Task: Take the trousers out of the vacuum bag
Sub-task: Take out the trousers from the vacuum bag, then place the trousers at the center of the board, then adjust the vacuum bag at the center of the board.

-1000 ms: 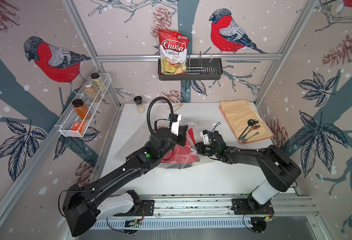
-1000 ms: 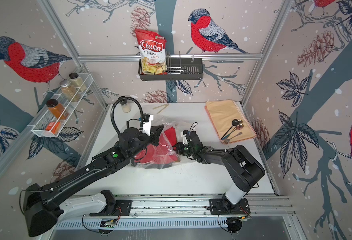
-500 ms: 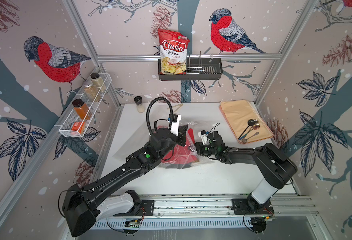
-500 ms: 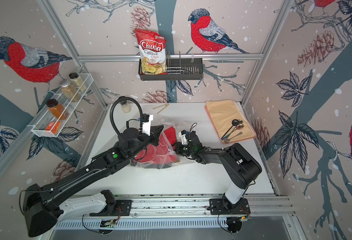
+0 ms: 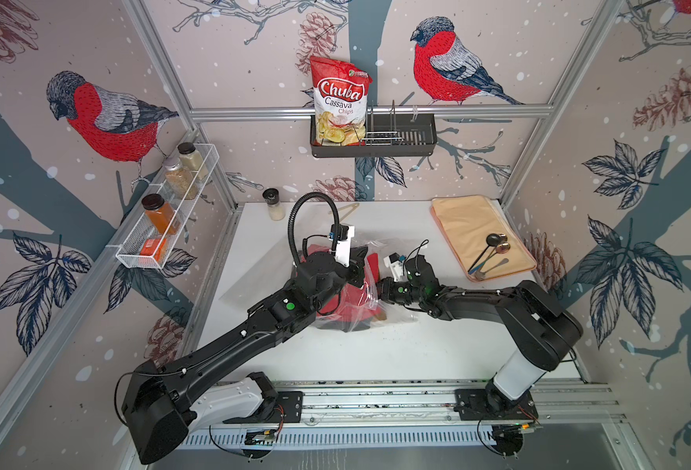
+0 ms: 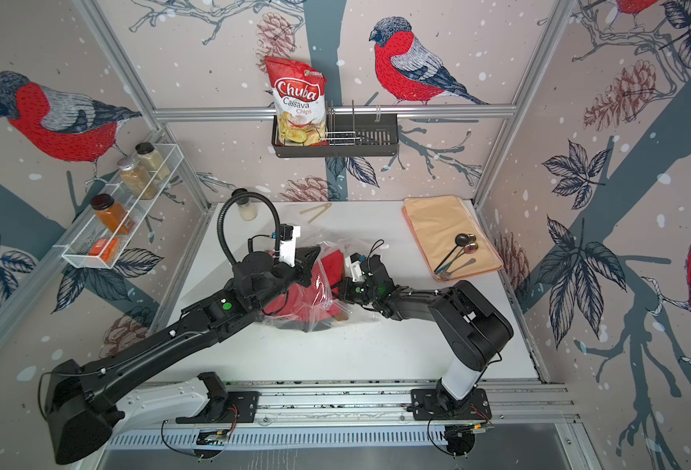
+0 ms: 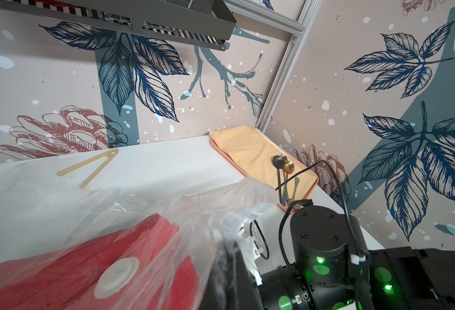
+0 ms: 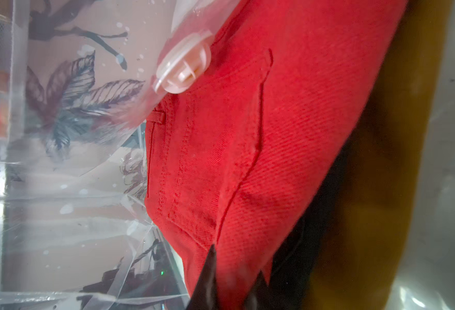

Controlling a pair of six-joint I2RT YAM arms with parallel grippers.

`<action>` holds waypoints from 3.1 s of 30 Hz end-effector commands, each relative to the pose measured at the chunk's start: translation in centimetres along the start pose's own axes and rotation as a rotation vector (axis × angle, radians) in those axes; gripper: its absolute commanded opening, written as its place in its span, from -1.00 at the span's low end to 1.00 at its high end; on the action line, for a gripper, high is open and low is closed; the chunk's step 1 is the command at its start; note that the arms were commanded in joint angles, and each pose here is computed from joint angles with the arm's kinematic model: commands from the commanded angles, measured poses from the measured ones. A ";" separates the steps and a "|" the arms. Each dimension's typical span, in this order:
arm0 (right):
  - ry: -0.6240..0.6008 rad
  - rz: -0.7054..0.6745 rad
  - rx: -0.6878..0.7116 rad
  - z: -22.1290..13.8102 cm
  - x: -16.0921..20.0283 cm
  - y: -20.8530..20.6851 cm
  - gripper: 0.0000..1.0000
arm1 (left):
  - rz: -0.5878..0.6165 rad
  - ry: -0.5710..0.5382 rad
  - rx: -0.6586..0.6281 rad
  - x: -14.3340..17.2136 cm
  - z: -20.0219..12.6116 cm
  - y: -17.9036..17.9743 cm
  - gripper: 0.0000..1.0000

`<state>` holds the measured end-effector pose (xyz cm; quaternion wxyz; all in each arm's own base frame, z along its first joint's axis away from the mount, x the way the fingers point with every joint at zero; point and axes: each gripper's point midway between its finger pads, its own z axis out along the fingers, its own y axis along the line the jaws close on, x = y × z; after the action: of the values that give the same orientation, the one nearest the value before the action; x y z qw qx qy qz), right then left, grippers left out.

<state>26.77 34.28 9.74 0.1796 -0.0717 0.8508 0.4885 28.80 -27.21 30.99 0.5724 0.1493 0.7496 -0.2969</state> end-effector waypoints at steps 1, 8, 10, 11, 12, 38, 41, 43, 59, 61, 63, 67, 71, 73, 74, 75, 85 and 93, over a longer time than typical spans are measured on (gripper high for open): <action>-0.006 -0.050 0.052 -0.8 -0.2 0.0 -0.88 | -0.001 -0.065 0.007 -1.5 0.0 -0.2 -1.00; -0.038 -0.090 0.041 -2.4 -1.3 1.9 -1.00 | -0.002 -0.070 0.001 -1.5 0.2 -0.1 -1.00; -0.048 -0.102 0.042 -2.9 -1.7 2.5 -1.00 | 0.000 -0.070 -0.007 -1.5 0.3 0.0 -1.00; -0.055 -0.111 0.049 -3.3 -2.0 2.8 -1.00 | 0.002 -0.072 -0.011 -1.5 0.4 0.1 -1.00; -0.063 -0.121 0.056 -3.6 -2.4 3.2 -1.00 | 0.003 -0.069 -0.013 -1.5 0.5 0.1 -1.00; -0.309 -0.293 0.255 -16.3 -9.8 12.1 -1.00 | -0.035 -0.023 -0.025 -1.7 4.1 2.4 -1.00; -0.341 -0.302 0.292 -18.0 -11.2 12.3 -1.00 | -0.034 0.003 -0.011 -1.0 4.5 2.4 -1.00; -0.364 -0.309 0.310 -19.1 -12.3 12.5 -1.00 | -0.033 0.022 -0.014 -0.5 4.8 2.6 -1.00; -0.430 -0.359 0.319 -22.4 -17.7 16.3 -1.00 | -0.087 0.169 -0.075 5.6 8.1 7.5 -1.00; -0.435 -0.365 0.307 -22.6 -17.8 16.9 -1.00 | -0.093 0.186 -0.086 6.2 8.3 8.0 -1.00; -0.441 -0.370 0.305 -22.8 -18.1 17.2 -1.00 | -0.096 0.198 -0.100 6.8 8.5 8.5 -1.00; -0.457 -0.381 0.310 -23.4 -18.7 17.7 -1.00 | -0.104 0.220 -0.130 7.7 8.5 9.6 -1.00; -0.479 -0.395 0.297 -24.2 -19.2 18.6 -1.00 | -0.140 0.245 -0.158 8.8 8.3 11.3 -1.00; -0.494 -0.404 0.296 -24.8 -19.5 19.1 -1.00 | -0.154 0.254 -0.171 9.2 8.0 12.1 -1.00; -0.501 -0.406 0.297 -25.1 -19.7 19.2 -1.00 | -0.156 0.254 -0.180 9.2 7.9 12.4 -1.00; -0.509 -0.408 0.299 -25.4 -19.9 19.3 -1.00 | -0.157 0.252 -0.190 9.2 7.6 12.7 -1.00; -0.574 -0.404 0.282 -27.3 -21.8 19.6 -1.00 | -0.179 0.197 -0.393 6.9 3.3 18.3 -1.00; -0.650 -0.370 0.366 -30.0 -23.5 16.9 -1.00 | -0.156 0.090 -0.480 2.7 0.2 19.3 -1.00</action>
<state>35.37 16.91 43.60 0.4819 -0.0330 0.8253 0.2925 38.73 -14.35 21.67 0.5117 -0.0169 0.8393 -0.1830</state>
